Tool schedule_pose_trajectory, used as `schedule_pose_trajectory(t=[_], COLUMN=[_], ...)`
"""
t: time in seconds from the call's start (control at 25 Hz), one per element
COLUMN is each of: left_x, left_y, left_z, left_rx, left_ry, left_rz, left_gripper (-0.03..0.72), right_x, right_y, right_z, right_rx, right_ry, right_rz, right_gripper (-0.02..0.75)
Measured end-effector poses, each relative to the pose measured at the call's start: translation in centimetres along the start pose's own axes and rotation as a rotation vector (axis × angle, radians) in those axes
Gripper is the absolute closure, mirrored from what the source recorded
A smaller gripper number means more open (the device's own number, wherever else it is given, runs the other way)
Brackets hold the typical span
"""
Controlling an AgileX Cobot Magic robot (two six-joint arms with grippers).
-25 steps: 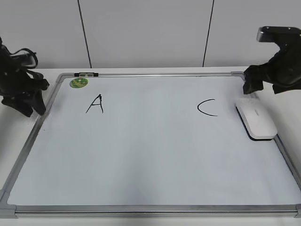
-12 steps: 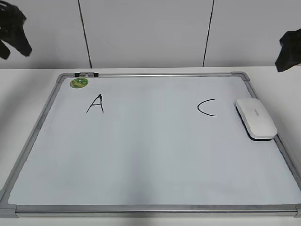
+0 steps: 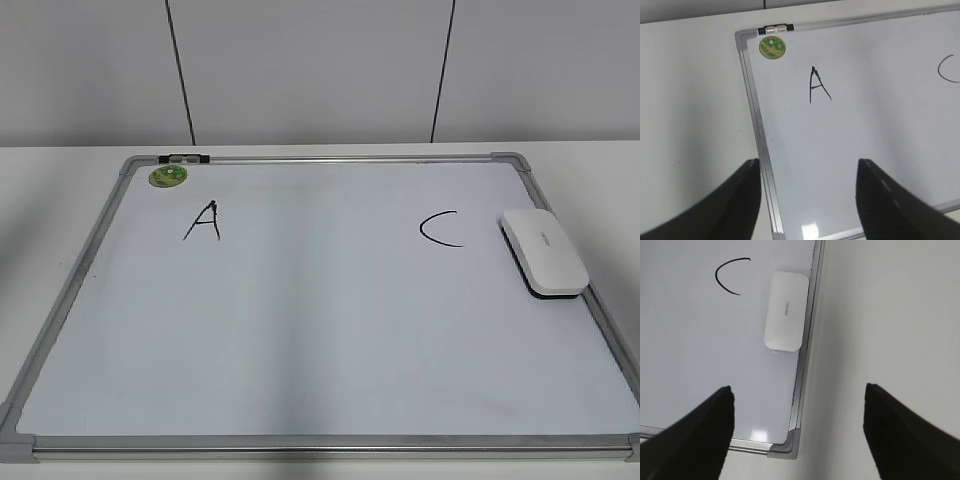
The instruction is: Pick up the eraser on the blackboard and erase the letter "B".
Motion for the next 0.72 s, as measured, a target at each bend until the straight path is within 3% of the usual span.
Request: schedule_pose_trajectory(t=[0.32, 0.72], left_x=[-0.6, 0.5], left_y=[5.6, 5.4], left_z=[-9.6, -20.9], left_rx=[-0.033, -0.005], left_ry=[-0.006, 0.002], left_rz=[-0.004, 0.002], left_gripper=[0.23, 0.23], right_x=[2.1, 5.3], right_y=[6.1, 5.1], right_z=[-7.0, -17.1], right_rx=[-0.138, -0.152], right_ry=[0.003, -0.007], right_rz=[-0.041, -0.032], right_gripper=[0.143, 0.144])
Point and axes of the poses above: a point on each arm's last joint axis where the gripper is mounted, y pointing back along that axis away from the gripper, x along the wrist's bending axis when the last joint is at zero, z = x × y, the point moved 5 cm from there along -y, pointing out along that axis toward the gripper, and after that the axes turned 8 degrees about y, right-handed, at the moved point
